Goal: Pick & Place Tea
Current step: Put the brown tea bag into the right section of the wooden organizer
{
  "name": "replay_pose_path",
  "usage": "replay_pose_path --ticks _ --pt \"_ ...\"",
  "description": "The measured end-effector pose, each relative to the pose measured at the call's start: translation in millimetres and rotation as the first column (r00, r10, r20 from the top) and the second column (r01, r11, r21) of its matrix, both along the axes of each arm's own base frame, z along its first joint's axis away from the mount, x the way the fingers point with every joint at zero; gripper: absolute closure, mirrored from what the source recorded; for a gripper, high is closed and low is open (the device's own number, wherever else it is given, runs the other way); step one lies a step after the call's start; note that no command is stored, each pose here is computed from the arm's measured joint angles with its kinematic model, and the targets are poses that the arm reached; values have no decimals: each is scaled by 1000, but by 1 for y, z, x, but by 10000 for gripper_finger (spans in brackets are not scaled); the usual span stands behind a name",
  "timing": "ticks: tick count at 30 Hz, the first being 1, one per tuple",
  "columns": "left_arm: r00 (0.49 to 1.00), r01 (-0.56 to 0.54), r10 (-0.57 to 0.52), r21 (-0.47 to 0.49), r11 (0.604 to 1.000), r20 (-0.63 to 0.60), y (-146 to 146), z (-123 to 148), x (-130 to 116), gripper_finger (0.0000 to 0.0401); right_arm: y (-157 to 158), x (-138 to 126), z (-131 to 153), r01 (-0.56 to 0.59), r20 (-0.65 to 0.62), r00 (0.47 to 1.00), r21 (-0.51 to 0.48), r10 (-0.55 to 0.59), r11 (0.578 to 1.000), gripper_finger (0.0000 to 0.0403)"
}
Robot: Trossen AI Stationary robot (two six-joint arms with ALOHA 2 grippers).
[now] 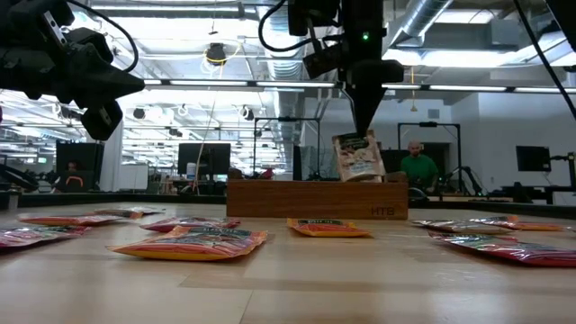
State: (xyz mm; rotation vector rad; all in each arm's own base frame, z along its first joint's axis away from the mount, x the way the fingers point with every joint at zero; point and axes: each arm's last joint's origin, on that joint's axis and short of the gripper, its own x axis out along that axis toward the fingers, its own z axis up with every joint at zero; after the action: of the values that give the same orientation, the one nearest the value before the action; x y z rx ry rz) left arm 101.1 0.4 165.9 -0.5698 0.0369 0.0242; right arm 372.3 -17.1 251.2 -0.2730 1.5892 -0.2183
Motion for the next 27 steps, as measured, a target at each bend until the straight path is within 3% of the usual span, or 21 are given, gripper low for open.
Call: replay_pose_path --ticks 27 --pt "1000 0 0 0 1000 0 0 0 0 401 -12 -5 0 78 -26 997 -3 -78 997 403"
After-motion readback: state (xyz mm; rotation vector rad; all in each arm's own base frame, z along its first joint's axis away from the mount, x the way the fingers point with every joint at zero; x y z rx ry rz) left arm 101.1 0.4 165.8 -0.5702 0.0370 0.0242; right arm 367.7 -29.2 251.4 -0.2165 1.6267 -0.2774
